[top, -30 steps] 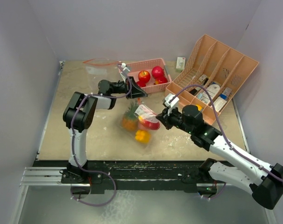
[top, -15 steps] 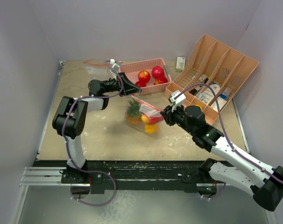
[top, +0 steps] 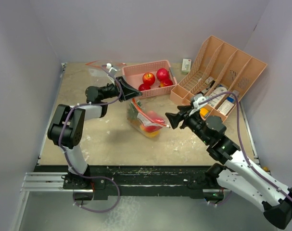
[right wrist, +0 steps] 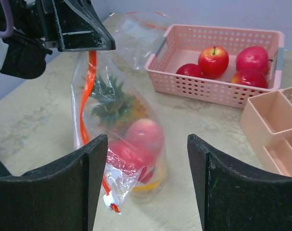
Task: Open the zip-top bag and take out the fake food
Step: Adjust the zipper food storage bag at the center of the board.
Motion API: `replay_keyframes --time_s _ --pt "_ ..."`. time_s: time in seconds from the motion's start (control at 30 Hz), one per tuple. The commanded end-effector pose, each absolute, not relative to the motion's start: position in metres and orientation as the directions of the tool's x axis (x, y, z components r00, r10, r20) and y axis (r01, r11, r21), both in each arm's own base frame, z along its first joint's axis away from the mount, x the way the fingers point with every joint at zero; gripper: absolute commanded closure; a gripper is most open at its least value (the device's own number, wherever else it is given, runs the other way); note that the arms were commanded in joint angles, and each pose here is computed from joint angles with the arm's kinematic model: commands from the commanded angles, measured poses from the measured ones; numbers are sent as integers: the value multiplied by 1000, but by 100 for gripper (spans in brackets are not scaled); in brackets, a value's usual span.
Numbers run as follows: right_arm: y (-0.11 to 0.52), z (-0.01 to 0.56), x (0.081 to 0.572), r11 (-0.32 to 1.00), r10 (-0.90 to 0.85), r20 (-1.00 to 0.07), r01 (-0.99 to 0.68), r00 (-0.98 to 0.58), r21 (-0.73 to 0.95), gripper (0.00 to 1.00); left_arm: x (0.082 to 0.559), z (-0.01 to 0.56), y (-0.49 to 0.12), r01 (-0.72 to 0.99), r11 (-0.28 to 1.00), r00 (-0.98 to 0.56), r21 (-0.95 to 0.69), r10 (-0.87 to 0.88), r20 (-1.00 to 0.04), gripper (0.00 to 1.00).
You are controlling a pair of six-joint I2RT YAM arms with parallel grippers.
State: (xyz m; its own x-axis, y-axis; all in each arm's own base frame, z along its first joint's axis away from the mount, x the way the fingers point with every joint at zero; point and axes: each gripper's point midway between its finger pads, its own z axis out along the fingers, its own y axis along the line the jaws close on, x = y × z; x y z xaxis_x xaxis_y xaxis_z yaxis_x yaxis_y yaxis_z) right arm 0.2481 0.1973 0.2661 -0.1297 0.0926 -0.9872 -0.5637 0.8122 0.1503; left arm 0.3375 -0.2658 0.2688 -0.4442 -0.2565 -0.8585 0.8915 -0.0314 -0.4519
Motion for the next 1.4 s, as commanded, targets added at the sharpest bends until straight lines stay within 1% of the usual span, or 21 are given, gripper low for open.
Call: replay_keyframes --time_s 0.0,0.1,0.23,0.3,0.37,0.47,0.53,0.6,0.7,0.77,0.87,1.0,1.37 --pt "210 285 248 762 170 -977 -612 -127 212 34 333 307 -255 949 0 -295 -316 -360 -885 100" --pt "215 283 250 744 172 -974 -629 -150 228 37 334 311 -252 949 12 -288 -316 -377 -880 100" --pt "231 277 243 679 141 -970 -694 -196 239 39 337 311 -250 945 22 -291 -325 -389 -874 100" --pt "239 263 242 654 73 -973 -726 -219 212 44 339 309 -249 942 29 -296 -334 -393 -871 100" --pt "239 247 244 666 11 -968 -720 -251 194 49 342 306 -248 936 34 -309 -350 -397 -864 100" --pt "245 244 237 628 8 -967 -751 -256 204 57 346 304 -247 932 38 -316 -361 -402 -859 100" --pt "246 245 236 620 20 -969 -757 -248 207 58 347 303 -247 930 39 -319 -365 -404 -857 100" --pt "245 242 237 623 8 -967 -755 -254 203 57 348 304 -247 931 39 -318 -364 -405 -858 100" --pt "246 241 238 626 -6 -966 -754 -259 199 45 349 302 -247 930 39 -320 -366 -403 -858 100" --pt "247 245 237 615 3 -967 -762 -253 201 40 350 300 -247 927 41 -325 -372 -402 -856 100" --pt "252 249 234 593 8 -965 -776 -261 214 40 350 300 -247 927 42 -325 -373 -405 -855 100" --pt "257 246 231 568 -3 -961 -791 -278 227 42 351 300 -246 928 47 -320 -370 -408 -855 100" --pt "257 253 222 535 -1 -967 -817 -254 214 43 354 299 -246 925 49 -325 -377 -413 -851 100"
